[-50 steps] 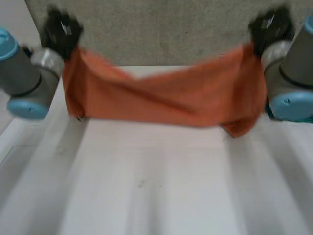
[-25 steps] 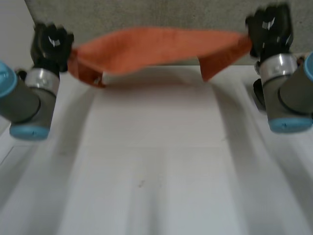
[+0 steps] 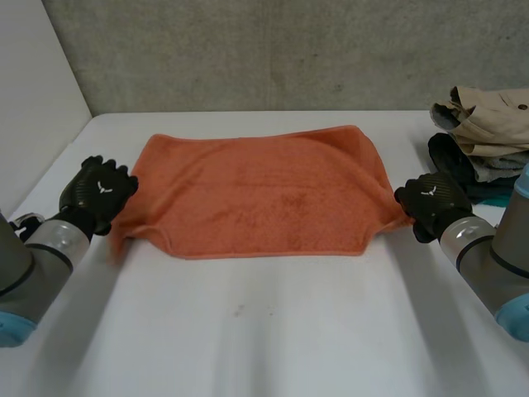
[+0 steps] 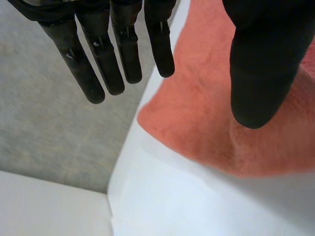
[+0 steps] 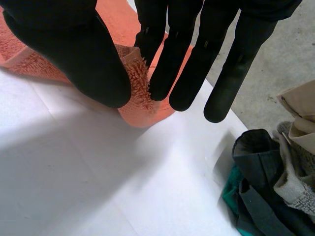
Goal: Fold the laundry.
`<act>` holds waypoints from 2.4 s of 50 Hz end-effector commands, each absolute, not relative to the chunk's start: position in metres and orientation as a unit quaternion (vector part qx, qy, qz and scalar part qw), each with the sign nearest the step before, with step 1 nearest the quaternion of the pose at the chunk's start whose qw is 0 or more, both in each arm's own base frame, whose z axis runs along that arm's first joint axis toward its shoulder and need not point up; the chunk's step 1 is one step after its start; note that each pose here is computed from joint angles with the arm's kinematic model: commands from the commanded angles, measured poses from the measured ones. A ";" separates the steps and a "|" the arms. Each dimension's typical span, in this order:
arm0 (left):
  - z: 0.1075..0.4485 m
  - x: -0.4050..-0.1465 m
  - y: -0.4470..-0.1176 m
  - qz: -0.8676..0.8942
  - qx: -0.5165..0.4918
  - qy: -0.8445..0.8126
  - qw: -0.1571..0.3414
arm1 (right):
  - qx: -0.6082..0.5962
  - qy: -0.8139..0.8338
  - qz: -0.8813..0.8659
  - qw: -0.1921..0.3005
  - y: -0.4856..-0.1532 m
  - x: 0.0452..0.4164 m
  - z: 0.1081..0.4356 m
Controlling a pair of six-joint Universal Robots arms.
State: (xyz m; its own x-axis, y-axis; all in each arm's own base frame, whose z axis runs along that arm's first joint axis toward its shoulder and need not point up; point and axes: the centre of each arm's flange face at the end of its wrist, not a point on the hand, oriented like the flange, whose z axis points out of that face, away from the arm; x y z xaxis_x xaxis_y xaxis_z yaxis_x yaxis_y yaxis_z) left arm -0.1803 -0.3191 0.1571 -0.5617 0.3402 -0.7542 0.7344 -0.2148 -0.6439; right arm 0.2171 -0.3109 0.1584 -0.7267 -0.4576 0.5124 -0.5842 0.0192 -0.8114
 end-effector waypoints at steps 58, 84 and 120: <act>0.123 -0.140 -0.360 -0.616 0.287 0.726 0.105 | 0.366 -0.722 0.585 0.056 -0.307 0.212 0.154; 0.253 -0.147 -0.249 -0.649 0.362 0.661 0.106 | 0.487 -0.690 0.503 0.185 -0.230 0.156 0.292; 0.390 -0.205 -0.431 -0.916 0.171 0.353 0.081 | 0.177 -0.384 0.885 0.193 -0.412 0.229 0.387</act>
